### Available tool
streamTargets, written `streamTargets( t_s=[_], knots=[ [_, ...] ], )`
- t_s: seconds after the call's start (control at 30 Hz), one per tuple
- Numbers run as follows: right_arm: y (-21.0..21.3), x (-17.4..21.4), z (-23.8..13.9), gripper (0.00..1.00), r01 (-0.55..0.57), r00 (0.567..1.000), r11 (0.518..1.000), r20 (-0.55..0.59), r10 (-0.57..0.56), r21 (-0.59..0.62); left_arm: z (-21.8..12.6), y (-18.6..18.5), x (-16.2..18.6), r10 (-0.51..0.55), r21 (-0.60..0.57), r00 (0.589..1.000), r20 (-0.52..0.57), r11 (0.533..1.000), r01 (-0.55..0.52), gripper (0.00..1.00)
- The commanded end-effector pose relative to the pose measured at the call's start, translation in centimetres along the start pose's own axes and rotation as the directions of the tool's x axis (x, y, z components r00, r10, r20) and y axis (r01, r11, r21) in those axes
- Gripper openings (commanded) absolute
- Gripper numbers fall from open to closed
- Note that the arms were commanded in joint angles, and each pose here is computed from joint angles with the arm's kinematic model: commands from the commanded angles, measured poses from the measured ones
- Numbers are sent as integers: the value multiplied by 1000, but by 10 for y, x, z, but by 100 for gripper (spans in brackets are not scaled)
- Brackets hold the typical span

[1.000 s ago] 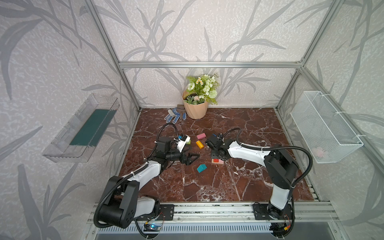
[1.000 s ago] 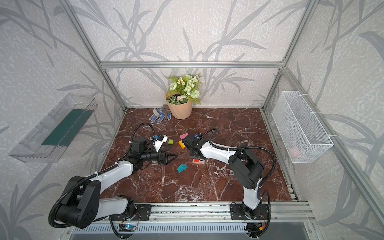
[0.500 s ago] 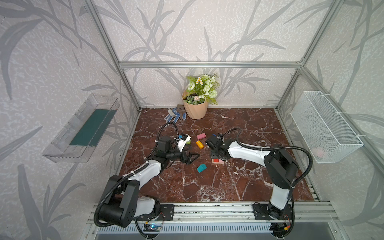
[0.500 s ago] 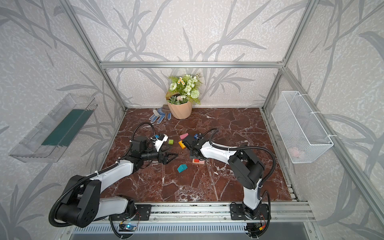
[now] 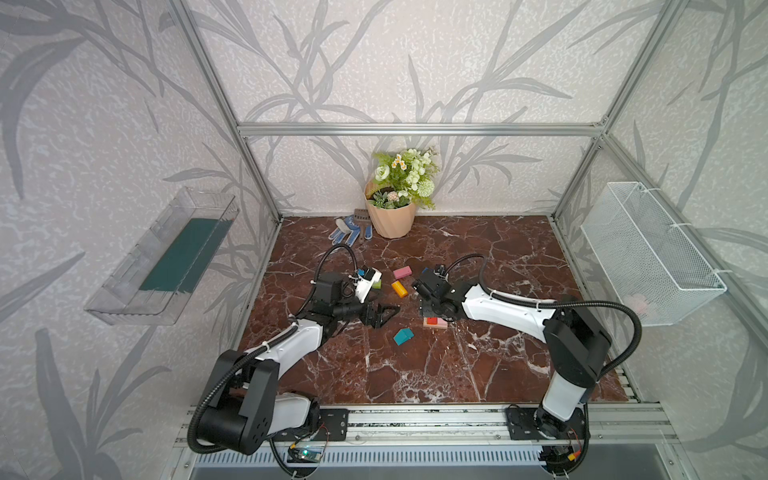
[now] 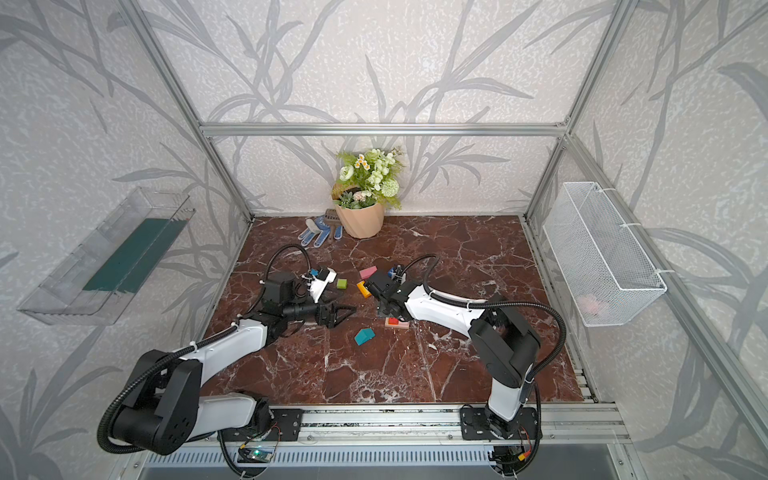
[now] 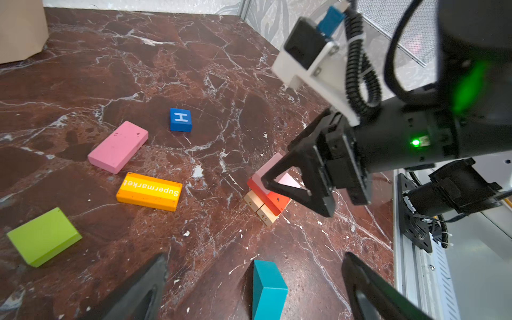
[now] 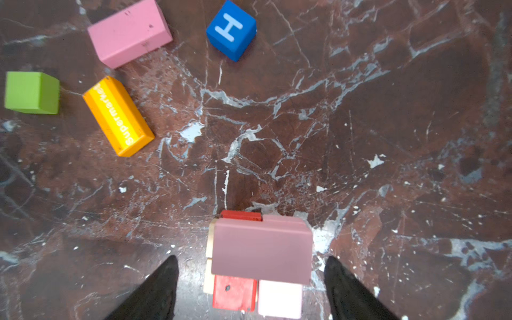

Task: Build the wood block tower
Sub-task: 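Open the right gripper to release the pink bar on the stack, then move the right gripper over the orange Supermarket block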

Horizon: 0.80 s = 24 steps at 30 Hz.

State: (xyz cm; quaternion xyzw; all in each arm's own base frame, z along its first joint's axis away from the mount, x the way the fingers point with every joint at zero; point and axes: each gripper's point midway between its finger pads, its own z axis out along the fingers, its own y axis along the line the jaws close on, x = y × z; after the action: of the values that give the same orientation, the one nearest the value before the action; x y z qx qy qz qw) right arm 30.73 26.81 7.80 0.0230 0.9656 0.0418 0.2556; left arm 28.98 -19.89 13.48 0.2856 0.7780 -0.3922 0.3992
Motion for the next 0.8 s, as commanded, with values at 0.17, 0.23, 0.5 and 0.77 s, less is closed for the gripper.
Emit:
streamTargets(
  t_s=[0.17, 0.23, 0.5, 0.77],
  knots=[
    [-2, -13, -21, 84, 30, 995, 998, 93, -25, -52, -11, 6, -10, 72, -101, 995, 73, 993, -64, 99],
    [5, -15, -21, 84, 59, 995, 996, 84, -53, -62, -13, 5, -10, 79, -110, 994, 82, 992, -70, 99],
    [67, -8, -10, 84, 255, 967, 947, 23, -255, -194, -22, 6, -12, 106, -165, 986, 127, 983, -85, 99],
    [111, -10, 16, 84, 384, 918, 900, -22, -396, -207, -32, 3, -12, 134, -201, 976, 169, 975, -99, 99]
  ],
)
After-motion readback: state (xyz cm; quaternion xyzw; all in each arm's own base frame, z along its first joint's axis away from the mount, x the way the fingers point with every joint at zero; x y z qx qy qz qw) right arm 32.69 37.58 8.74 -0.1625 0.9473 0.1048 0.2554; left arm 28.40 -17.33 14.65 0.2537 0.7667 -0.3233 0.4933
